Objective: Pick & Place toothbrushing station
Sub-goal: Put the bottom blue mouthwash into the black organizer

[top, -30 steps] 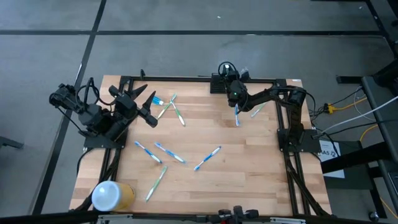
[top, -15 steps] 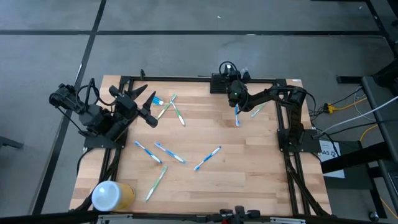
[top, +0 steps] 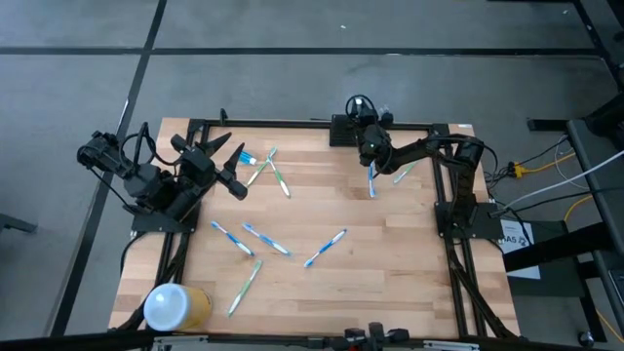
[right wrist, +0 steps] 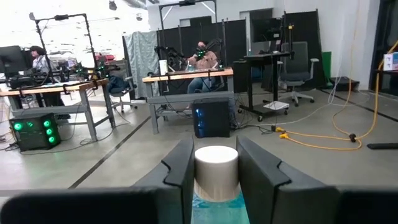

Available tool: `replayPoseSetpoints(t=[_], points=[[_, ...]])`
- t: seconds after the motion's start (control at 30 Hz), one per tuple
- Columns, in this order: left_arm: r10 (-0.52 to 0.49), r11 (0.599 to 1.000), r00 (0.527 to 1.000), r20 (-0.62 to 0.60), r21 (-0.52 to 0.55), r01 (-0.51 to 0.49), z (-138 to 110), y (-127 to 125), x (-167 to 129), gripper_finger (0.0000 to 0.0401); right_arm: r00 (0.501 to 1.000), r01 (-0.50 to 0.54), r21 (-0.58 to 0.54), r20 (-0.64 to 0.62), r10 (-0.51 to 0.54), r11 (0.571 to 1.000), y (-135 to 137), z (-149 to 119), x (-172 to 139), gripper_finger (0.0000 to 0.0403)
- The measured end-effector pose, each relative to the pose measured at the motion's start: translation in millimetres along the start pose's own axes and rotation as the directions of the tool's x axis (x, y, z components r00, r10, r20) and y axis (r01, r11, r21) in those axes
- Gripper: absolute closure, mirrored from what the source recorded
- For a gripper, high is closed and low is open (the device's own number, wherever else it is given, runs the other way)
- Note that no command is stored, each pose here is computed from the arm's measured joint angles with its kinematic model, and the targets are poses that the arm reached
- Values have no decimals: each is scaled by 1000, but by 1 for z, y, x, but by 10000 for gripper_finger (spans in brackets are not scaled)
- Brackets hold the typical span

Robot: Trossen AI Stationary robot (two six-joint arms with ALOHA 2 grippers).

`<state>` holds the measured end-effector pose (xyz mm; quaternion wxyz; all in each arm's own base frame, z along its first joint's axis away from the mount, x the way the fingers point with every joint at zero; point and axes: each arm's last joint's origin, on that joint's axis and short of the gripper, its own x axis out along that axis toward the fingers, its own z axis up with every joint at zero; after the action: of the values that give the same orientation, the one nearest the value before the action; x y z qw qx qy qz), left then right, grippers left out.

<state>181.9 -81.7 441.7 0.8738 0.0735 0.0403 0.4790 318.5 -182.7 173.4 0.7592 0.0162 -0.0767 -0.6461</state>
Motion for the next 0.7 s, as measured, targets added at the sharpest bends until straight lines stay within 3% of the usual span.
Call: replayPoseSetpoints(t=[0.5,0.7], points=[[0,1000,1000,0,-4,0,-2,-1,0,242,999,-6,21,-42,7,1000,0,-6,0,310],[0,1000,1000,0,-7,0,-2,-1,0,242,998,-24,0,-51,24,1000,0,7,0,310]])
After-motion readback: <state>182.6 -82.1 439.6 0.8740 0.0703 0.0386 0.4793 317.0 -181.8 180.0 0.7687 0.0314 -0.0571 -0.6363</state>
